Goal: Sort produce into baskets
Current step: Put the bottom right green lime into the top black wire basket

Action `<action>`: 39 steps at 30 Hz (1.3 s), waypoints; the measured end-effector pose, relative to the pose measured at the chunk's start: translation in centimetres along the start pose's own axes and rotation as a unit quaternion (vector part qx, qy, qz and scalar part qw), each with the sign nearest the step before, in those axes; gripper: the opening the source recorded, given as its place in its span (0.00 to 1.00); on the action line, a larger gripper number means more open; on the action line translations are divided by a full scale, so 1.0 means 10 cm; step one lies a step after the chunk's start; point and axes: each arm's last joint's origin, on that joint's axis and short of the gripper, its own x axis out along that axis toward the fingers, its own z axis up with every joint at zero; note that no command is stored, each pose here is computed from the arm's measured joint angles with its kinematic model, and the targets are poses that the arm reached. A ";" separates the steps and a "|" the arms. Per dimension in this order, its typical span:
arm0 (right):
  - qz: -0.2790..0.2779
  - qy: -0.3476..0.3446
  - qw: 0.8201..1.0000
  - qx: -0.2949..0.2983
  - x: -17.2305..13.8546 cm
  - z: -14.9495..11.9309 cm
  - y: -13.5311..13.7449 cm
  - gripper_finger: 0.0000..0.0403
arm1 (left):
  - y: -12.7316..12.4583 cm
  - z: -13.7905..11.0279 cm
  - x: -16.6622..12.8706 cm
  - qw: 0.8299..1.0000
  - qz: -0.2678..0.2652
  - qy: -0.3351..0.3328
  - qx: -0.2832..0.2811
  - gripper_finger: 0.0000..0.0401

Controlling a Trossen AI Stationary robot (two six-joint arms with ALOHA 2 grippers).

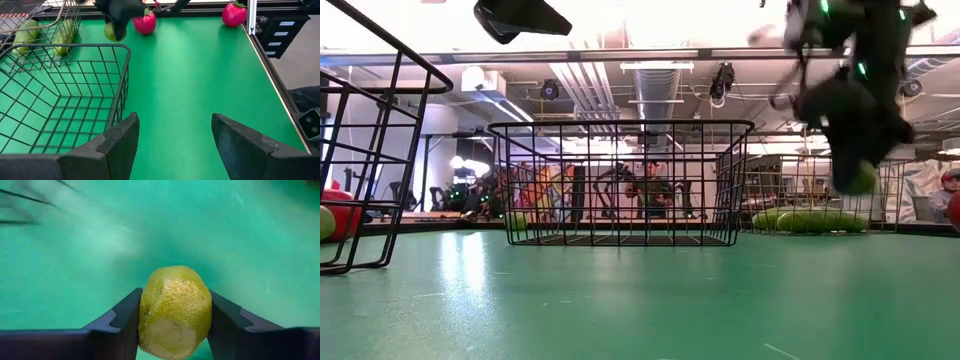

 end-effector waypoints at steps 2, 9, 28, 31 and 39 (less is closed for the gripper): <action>0.019 -0.015 1.000 -0.012 -0.18 0.06 0.12 0.43 | 0.00 0.00 0.00 1.000 0.000 0.000 -0.001 0.58; 0.067 -0.090 0.991 -0.073 -0.81 0.21 0.57 0.40 | 0.00 0.00 0.00 1.000 0.000 0.002 -0.004 0.58; 0.019 -0.120 0.948 -0.295 -0.43 1.09 1.68 0.41 | 0.14 0.08 -0.48 0.999 -0.049 -0.003 -0.011 0.58; 0.015 -0.100 0.966 -0.236 -0.23 1.27 1.68 0.41 | 0.17 0.07 -0.52 1.000 -0.024 -0.002 -0.006 0.58; 0.025 -0.061 0.991 -0.121 0.16 1.59 1.65 0.41 | 0.27 0.06 -0.62 0.997 0.056 -0.010 0.043 0.58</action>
